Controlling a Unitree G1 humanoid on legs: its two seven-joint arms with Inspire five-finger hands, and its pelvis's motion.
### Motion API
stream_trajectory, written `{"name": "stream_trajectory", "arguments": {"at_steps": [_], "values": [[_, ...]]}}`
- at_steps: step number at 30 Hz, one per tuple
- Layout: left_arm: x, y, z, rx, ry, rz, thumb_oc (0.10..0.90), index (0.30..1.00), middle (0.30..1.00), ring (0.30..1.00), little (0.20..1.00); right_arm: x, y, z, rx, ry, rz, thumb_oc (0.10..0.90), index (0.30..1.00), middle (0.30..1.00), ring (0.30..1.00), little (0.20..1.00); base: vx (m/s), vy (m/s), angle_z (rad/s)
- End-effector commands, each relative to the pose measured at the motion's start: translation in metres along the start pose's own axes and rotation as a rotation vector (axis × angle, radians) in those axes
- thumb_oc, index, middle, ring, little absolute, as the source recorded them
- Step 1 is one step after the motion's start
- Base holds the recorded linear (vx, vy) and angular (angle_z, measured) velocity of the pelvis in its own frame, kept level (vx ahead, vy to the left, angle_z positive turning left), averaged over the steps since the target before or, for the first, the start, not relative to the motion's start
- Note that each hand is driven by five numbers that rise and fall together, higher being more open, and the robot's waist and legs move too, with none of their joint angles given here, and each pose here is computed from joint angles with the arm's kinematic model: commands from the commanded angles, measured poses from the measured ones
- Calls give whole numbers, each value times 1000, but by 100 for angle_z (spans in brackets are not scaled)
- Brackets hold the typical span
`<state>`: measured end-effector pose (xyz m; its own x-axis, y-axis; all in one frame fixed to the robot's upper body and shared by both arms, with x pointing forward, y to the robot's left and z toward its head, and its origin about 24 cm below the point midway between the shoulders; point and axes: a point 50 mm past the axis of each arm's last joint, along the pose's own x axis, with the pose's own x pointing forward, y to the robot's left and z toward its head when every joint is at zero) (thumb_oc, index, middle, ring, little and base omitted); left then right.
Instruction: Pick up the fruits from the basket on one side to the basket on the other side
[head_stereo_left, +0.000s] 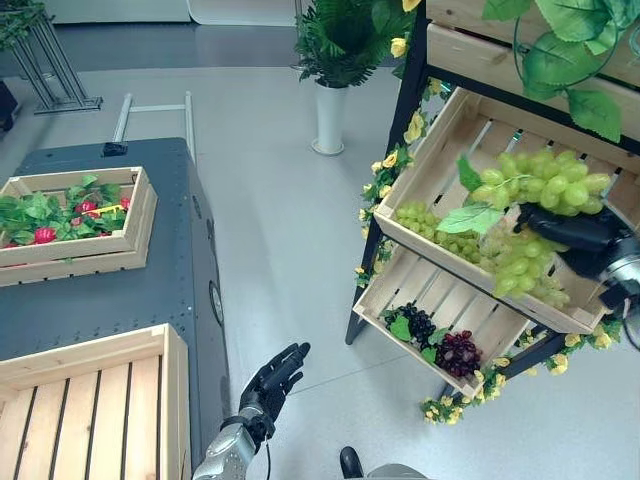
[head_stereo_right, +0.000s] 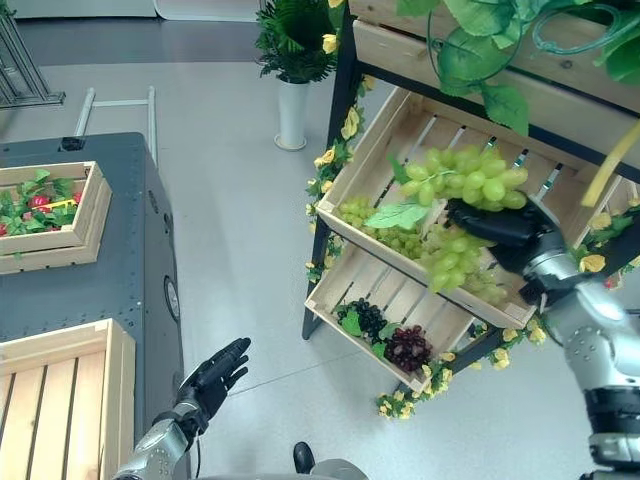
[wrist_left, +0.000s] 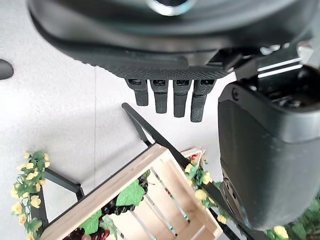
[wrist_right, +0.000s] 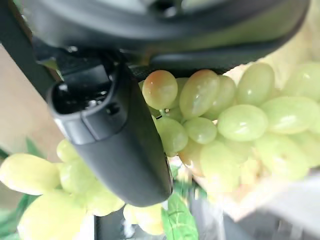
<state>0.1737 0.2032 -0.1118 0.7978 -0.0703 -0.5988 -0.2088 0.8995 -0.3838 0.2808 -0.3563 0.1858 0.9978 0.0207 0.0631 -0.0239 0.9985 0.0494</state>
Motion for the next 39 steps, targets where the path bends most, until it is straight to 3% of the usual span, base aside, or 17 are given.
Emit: {"name": "stream_trajectory", "arguments": {"at_steps": [1, 12, 34, 35, 36, 37, 39], "values": [[13, -13, 28, 45, -80, -106, 800, 900, 900, 900, 900, 4, -11, 104, -103, -391, -63, 400, 300, 300, 300, 300, -4, 3, 3], [17, -20, 33, 61, -87, -126, 800, 900, 900, 900, 900, 17, -22, 108, -468, -224, -164, 400, 300, 300, 300, 300, 5, 1, 2], [21, -35, 44, 123, -102, -252, 800, 900, 900, 900, 900, 35, -27, 33, -507, 75, -247, 400, 300, 300, 300, 300, 0, 0, 0], [21, -36, 44, 129, -100, -264, 800, 900, 900, 900, 900, 36, -26, 32, -501, 85, -243, 428, 342, 342, 342, 342, 0, 0, 0], [21, -37, 44, 132, -99, -269, 800, 900, 900, 900, 900, 36, -26, 31, -502, 88, -240, 734, 801, 801, 801, 801, 0, 0, 0], [21, -37, 44, 135, -97, -278, 800, 900, 900, 900, 900, 36, -26, 29, -504, 95, -237, 800, 900, 900, 900, 900, 0, 0, 0], [20, -37, 43, 133, -94, -286, 800, 900, 900, 900, 900, 37, -23, 26, -504, 100, -230, 800, 900, 900, 900, 900, 0, 0, 0]]}}
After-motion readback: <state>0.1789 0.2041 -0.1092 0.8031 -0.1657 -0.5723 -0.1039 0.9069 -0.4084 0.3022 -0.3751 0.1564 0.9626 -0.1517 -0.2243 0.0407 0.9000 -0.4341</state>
